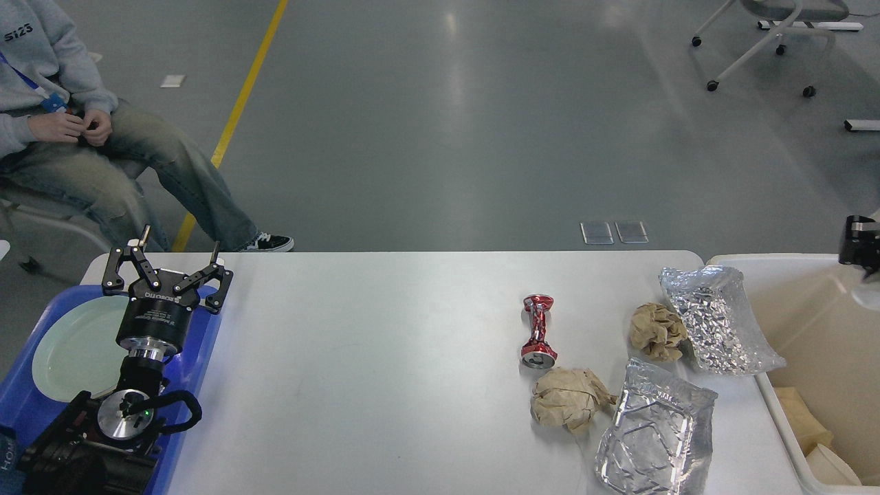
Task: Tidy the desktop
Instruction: 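Lift the white cup and drop it into the white bin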
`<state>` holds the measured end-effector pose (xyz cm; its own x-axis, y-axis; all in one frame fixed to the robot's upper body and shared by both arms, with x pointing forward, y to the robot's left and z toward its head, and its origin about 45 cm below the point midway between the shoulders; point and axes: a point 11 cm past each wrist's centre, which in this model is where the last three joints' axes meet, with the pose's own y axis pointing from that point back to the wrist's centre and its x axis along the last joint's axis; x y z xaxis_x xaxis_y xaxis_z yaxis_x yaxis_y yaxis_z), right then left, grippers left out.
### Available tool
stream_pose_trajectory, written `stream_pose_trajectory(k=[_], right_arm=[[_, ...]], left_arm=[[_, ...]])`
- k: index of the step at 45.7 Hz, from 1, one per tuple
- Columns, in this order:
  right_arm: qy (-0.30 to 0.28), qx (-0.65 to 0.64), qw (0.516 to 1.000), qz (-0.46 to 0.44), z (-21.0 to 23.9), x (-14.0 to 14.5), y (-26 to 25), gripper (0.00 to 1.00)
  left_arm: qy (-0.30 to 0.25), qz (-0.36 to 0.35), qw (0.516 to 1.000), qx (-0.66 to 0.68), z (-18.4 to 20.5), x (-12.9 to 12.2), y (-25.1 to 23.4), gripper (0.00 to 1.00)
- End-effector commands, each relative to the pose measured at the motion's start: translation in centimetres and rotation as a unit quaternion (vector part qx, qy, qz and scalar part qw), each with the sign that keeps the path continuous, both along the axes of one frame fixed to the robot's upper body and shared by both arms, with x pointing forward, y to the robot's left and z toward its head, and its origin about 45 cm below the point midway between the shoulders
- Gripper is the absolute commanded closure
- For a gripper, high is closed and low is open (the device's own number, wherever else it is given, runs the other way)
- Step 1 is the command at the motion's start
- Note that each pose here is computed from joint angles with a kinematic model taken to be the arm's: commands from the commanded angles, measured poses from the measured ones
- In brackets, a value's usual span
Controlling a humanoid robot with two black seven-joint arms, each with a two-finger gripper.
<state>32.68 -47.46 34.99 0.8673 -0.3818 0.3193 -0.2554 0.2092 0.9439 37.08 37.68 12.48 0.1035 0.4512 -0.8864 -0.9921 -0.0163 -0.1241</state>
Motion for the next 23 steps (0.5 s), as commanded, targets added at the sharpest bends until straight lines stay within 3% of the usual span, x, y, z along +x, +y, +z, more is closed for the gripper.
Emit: stream_pose_trajectory(k=[1, 12, 23], right_arm=[[-0.019, -0.041, 0.996, -0.081, -3.9, -2.0, -7.6, 1.00], [-0.060, -0.077, 0.983, -0.154, -15.0, -4.8, -13.2, 1.00], [-0.133, -0.133, 0.965, -0.180, -26.2, -6.8, -12.7, 1.00]], left_arm=[[0.000, 0.000, 1.000, -0.001, 0.0, 0.0, -0.1, 0.04], [0.000, -0.001, 1.000, 0.000, 0.0, 0.0, -0.1, 0.04], [0.001, 0.000, 1.000, 0.000, 0.0, 0.0, 0.0, 0.04]])
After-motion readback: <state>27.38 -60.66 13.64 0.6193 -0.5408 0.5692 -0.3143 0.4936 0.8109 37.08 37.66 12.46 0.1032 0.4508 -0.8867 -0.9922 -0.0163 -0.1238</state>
